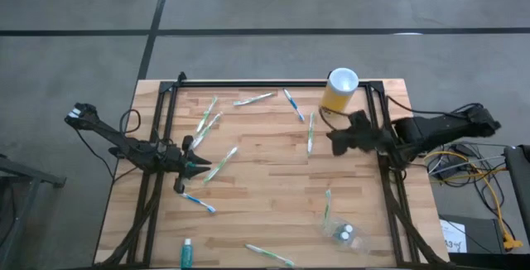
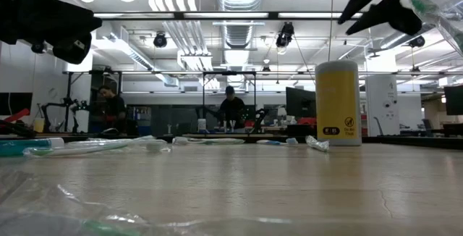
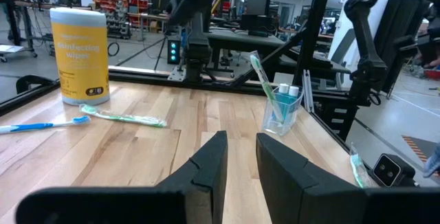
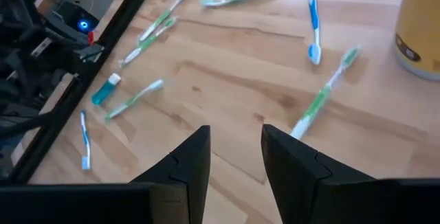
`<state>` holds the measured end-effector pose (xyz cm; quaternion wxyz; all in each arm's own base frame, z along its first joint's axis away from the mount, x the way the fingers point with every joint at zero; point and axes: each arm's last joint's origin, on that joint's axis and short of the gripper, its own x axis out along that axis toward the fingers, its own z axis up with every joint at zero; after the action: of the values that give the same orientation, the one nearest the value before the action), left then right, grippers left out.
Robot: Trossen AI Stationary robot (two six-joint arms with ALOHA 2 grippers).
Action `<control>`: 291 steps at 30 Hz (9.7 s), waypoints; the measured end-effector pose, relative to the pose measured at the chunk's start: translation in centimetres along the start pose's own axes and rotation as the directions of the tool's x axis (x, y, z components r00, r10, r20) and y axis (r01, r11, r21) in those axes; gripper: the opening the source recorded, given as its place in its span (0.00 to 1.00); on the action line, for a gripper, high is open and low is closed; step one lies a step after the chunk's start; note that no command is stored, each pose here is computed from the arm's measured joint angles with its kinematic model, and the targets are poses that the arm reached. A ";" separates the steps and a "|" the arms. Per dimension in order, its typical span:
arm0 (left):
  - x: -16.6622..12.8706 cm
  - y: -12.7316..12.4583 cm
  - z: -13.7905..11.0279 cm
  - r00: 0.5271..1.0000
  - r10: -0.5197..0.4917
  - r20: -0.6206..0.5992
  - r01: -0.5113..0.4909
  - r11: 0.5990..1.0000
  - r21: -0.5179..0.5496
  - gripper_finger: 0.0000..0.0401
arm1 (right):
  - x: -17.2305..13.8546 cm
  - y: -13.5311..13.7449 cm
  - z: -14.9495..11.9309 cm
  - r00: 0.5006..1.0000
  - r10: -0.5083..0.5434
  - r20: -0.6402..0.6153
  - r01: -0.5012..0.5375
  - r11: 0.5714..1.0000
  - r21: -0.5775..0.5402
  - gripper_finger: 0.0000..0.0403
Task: Pick & Place toothbrushing station
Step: Put the green toothbrush into the transparent organizer
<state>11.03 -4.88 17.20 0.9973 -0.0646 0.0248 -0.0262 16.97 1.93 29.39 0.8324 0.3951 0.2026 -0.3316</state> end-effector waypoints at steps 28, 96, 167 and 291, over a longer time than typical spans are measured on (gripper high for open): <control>0.0 0.0 0.0 1.000 0.000 0.000 0.000 1.000 0.000 0.21 | 14.1 -3.6 7.5 0.901 -0.366 -0.233 0.411 0.893 0.185 0.42; 0.0 0.0 0.0 1.000 0.000 0.000 0.000 1.000 0.000 0.21 | 24.1 -9.9 7.1 0.749 -0.382 -0.541 0.558 0.804 0.205 0.04; 0.0 0.0 0.0 1.000 0.000 0.000 0.000 1.000 0.000 0.21 | -9.6 6.8 -2.1 0.868 0.493 0.057 -0.375 0.727 -0.575 0.02; 0.0 0.0 0.0 1.000 0.000 0.000 0.000 1.000 0.000 0.21 | -1.8 -4.7 -19.8 0.767 0.614 -0.186 -0.638 0.762 -0.111 0.28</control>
<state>11.03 -4.87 17.20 0.9973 -0.0647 0.0248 -0.0263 10.90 16.08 16.02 0.9092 0.3907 0.1430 0.0124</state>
